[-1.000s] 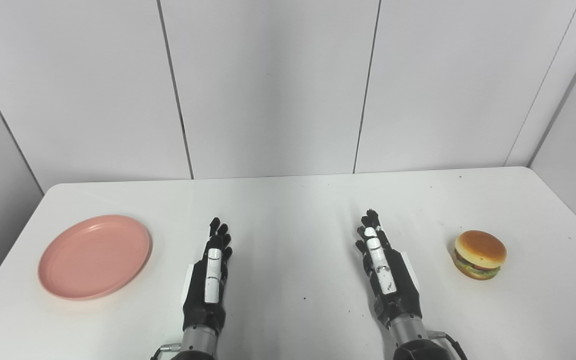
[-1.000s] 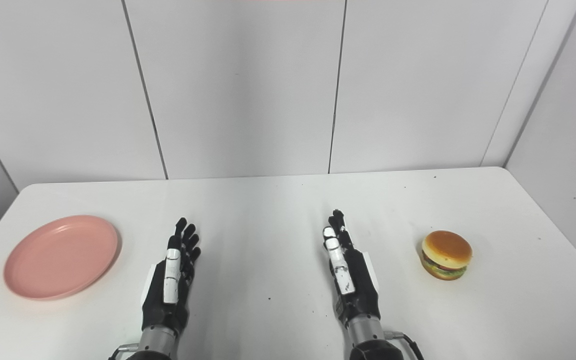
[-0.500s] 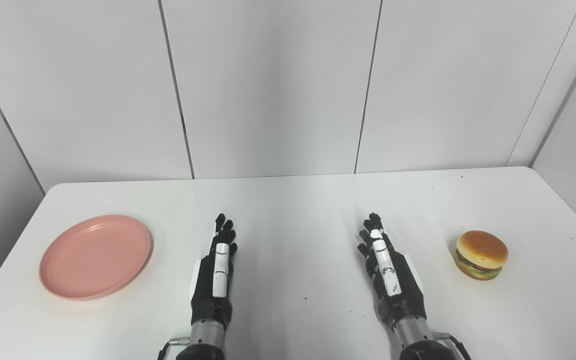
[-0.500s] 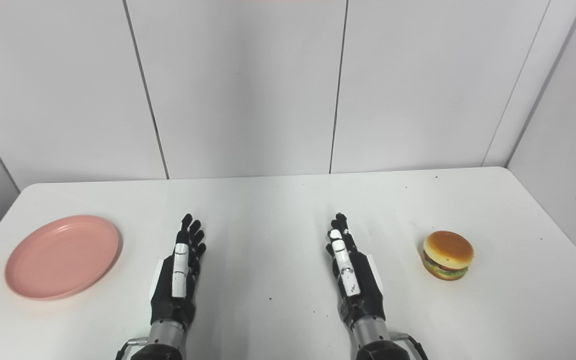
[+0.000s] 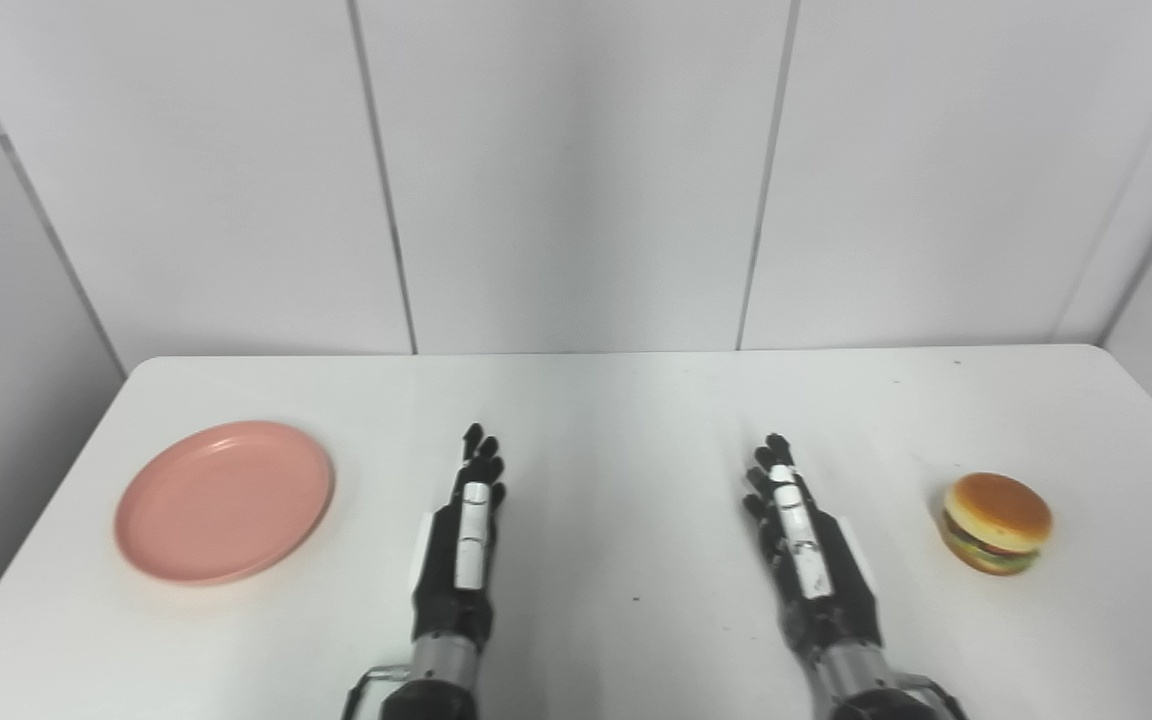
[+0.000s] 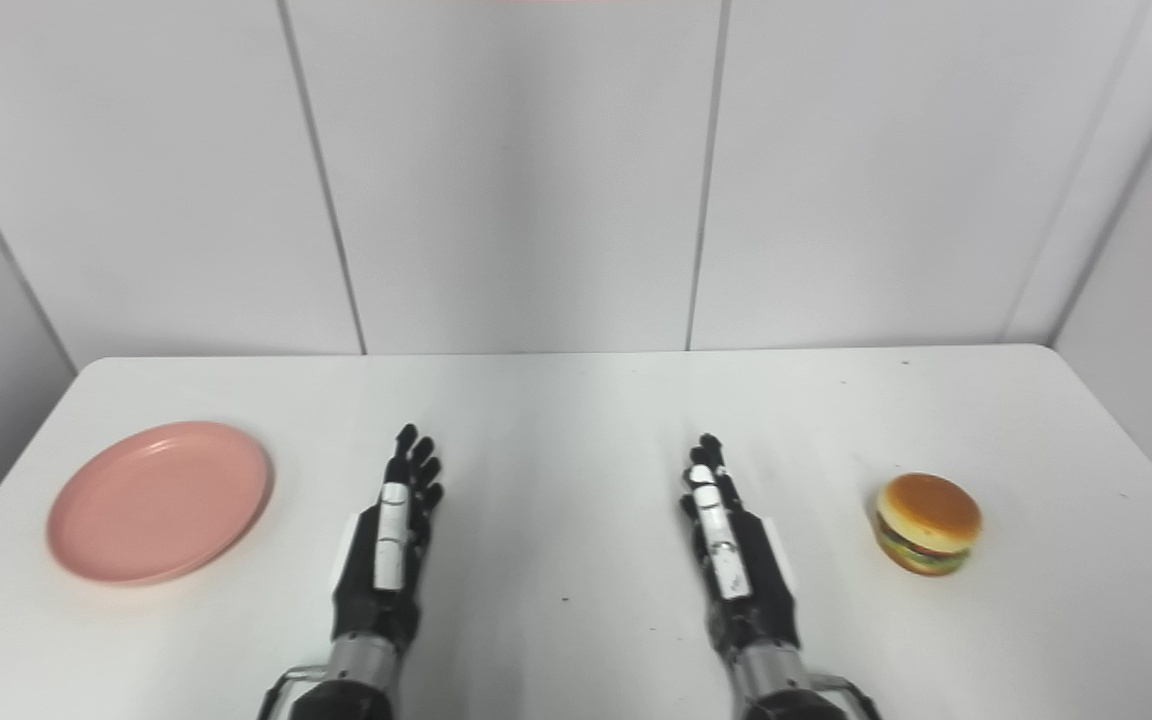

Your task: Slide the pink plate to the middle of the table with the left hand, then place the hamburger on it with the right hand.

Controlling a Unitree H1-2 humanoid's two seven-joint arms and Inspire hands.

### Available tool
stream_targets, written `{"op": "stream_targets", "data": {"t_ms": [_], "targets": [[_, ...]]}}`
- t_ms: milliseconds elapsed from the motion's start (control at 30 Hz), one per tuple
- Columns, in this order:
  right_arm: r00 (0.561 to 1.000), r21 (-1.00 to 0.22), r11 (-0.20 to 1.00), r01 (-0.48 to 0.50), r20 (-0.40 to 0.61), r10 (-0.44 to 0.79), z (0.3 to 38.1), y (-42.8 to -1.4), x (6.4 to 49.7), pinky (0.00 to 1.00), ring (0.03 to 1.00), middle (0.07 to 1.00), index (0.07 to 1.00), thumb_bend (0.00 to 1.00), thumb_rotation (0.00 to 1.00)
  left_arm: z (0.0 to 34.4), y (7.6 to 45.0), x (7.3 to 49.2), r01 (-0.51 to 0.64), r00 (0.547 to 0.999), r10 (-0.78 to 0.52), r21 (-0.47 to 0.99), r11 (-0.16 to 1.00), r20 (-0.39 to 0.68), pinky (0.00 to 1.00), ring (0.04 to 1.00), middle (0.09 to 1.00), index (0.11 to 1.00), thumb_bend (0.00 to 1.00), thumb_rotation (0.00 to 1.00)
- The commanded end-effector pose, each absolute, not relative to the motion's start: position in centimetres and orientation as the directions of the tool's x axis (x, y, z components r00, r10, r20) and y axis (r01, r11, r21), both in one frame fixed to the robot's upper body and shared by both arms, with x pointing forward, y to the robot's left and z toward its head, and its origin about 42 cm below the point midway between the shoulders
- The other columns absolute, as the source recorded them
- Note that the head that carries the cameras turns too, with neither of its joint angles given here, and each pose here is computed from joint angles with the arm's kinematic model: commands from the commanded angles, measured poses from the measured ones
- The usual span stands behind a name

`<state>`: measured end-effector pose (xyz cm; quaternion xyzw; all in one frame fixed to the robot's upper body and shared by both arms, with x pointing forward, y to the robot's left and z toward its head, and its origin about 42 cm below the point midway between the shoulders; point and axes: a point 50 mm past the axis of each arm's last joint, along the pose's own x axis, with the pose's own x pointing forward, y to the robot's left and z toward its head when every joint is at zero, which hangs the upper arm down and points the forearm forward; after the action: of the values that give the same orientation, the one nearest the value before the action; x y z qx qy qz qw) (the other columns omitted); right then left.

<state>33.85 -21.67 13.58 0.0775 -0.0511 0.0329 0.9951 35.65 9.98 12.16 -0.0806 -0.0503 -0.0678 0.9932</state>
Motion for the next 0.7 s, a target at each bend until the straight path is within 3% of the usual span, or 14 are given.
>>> {"op": "stream_targets", "data": {"t_ms": [0, 200, 300, 367, 533, 667], "targets": [[0.979, 0.131, 0.988, -0.076, 0.197, 0.049, 15.2, -22.3, 34.3, 1.0, 1.0, 1.0, 1.0, 0.61, 0.9, 11.8, 10.1, 35.6, 0.117, 0.987, -0.095, -0.166, 0.979, 0.133, 1.0, 1.0, 1.0, 1.0, 0.73, 1.0], [0.98, 0.145, 0.987, -0.068, 0.197, 0.039, 15.9, -22.3, 33.7, 1.0, 1.0, 1.0, 1.0, 0.55, 0.92, 17.7, 15.7, 38.3, 0.071, 0.969, -0.029, -0.163, 0.984, 0.245, 1.0, 1.0, 1.0, 1.0, 0.79, 1.0], [0.98, 0.15, 0.987, -0.062, 0.195, 0.032, 16.4, -22.1, 33.6, 1.0, 1.0, 1.0, 1.0, 0.53, 0.92, 20.2, 19.5, 39.3, -0.044, 0.962, 0.081, -0.147, 0.988, 0.262, 1.0, 1.0, 1.0, 1.0, 0.77, 1.0], [0.98, 0.152, 0.986, -0.064, 0.195, 0.034, 16.7, -22.0, 33.5, 1.0, 1.0, 1.0, 1.0, 0.51, 0.92, 21.3, 21.9, 40.1, -0.111, 0.954, 0.141, -0.127, 0.986, 0.265, 1.0, 0.987, 0.982, 0.982, 0.82, 1.0], [0.98, 0.145, 0.987, -0.071, 0.192, 0.042, 16.8, -21.9, 33.6, 1.0, 1.0, 1.0, 1.0, 0.52, 0.91, 22.9, 26.6, 41.5, -0.191, 0.936, 0.206, -0.08, 0.978, 0.286, 1.0, 0.937, 0.918, 0.918, 0.81, 1.0], [0.974, 0.113, 0.991, -0.074, 0.223, 0.047, 16.9, -21.8, 33.4, 1.0, 1.0, 1.0, 1.0, 0.47, 0.94, 23.2, 30.4, 41.6, -0.268, 0.909, 0.278, -0.075, 0.96, 0.311, 0.95, 0.883, 0.867, 0.869, 0.82, 1.0]]}}
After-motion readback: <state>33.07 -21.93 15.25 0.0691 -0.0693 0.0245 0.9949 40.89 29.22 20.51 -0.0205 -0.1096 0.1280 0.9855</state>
